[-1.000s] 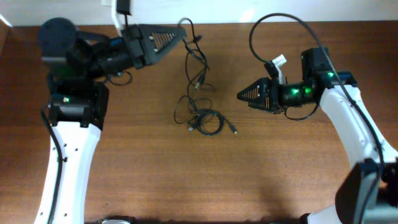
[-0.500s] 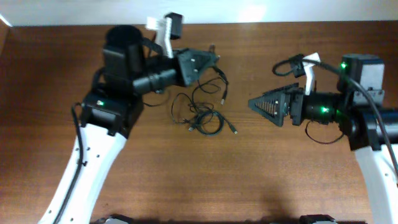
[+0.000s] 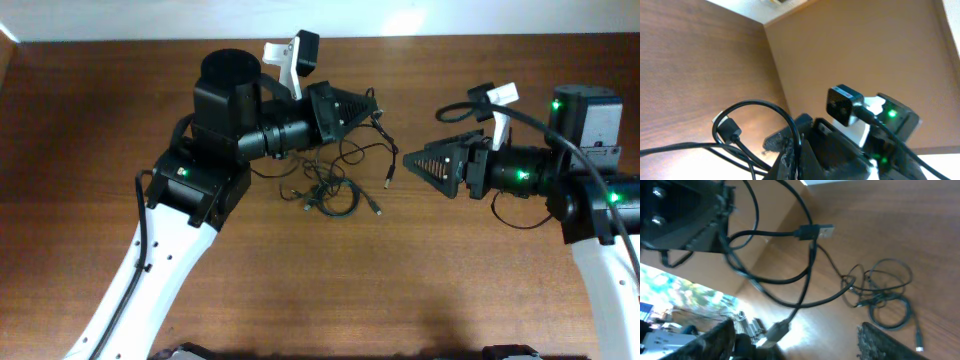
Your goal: Untangle cables
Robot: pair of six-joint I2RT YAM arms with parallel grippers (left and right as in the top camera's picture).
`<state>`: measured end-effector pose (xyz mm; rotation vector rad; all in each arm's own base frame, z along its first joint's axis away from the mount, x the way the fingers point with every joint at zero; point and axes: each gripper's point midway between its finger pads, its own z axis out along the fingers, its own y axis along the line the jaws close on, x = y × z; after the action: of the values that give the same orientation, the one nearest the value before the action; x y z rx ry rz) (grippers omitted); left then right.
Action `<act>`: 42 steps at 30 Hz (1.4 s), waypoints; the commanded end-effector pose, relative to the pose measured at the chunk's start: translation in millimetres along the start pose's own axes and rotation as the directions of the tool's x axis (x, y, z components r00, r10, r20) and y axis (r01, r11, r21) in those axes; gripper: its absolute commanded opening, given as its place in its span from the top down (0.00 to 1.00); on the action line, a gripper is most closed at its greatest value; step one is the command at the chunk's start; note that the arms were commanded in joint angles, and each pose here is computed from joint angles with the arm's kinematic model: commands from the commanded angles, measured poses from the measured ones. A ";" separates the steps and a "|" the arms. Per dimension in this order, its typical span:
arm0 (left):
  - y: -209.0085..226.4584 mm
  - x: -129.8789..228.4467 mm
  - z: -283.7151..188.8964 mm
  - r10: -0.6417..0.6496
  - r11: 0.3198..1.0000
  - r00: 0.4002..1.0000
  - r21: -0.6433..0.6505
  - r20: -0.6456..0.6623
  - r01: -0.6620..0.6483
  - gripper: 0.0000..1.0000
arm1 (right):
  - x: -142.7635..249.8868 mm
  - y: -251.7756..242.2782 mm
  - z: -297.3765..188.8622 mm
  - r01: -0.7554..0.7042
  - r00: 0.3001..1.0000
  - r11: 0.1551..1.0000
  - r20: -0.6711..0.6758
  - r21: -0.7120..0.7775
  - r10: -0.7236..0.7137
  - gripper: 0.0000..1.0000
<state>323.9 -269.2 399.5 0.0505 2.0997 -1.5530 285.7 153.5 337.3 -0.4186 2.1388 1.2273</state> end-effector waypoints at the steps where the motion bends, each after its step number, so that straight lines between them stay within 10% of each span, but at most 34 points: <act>1: -16.1 6.9 -4.5 -0.097 0.994 0.994 0.055 -0.049 0.100 1.00 | -5.4 -7.2 -2.3 0.032 0.999 0.998 0.016 0.059 -0.033 0.35; 19: -11.6 -0.2 -4.0 -0.244 0.969 0.970 0.031 -0.010 0.245 1.00 | -1.4 16.6 26.7 0.185 0.983 0.982 -0.024 0.040 -0.184 0.35; 31: -11.3 -0.4 -4.0 -0.244 0.969 0.970 0.030 -0.009 0.245 1.00 | -4.1 13.3 26.5 0.192 0.981 0.979 -0.016 0.062 -0.191 0.96; 38: 3.8 -18.5 -5.1 -0.159 0.986 0.981 -0.036 0.113 0.164 0.89 | -4.1 4.7 25.6 0.115 0.993 0.987 -0.012 0.111 -0.114 0.96; 42: 58.8 -44.2 -21.6 -0.089 0.939 0.938 -0.285 0.334 0.191 0.89 | -1.9 -16.8 21.7 0.012 1.000 0.972 0.000 0.233 -0.012 0.96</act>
<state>341.1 -257.4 387.5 -0.2934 2.1565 -1.5401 295.1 175.2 324.7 -0.4682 2.1799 1.0333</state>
